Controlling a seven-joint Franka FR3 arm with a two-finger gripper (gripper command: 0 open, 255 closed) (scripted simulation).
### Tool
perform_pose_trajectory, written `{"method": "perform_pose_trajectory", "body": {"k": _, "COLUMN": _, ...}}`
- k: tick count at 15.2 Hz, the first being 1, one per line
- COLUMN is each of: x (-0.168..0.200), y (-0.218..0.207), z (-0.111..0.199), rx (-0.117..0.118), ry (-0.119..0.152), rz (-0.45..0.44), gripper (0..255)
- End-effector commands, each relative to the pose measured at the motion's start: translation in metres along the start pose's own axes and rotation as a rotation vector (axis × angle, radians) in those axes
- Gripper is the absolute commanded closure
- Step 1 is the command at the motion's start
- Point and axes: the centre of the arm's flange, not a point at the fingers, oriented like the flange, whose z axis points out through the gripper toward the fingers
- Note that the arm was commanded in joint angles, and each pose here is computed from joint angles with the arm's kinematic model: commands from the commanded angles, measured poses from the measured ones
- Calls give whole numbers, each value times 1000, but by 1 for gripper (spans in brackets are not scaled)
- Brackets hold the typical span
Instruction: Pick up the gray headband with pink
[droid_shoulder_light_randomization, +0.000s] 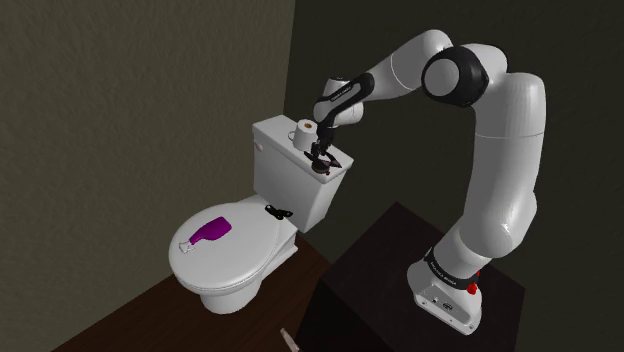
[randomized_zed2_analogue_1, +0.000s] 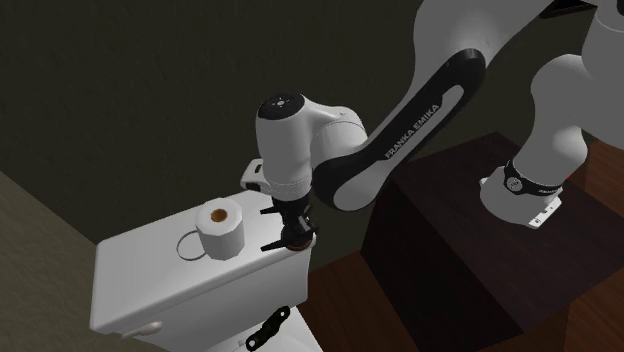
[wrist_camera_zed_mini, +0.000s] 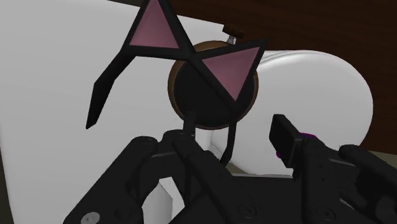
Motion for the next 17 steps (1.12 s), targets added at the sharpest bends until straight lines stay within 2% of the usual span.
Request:
{"method": "perform_pose_trajectory", "body": {"k": 1, "x": 0, "y": 0, "z": 1, "rx": 0, "ry": 0, "rz": 0, "gripper": 255}}
{"method": "perform_pose_trajectory", "body": {"k": 9, "x": 0, "y": 0, "z": 1, "rx": 0, "ry": 0, "rz": 0, "gripper": 255}}
{"method": "perform_pose_trajectory", "body": {"k": 17, "x": 0, "y": -1, "z": -41, "rx": 0, "ry": 0, "rz": 0, "gripper": 255}}
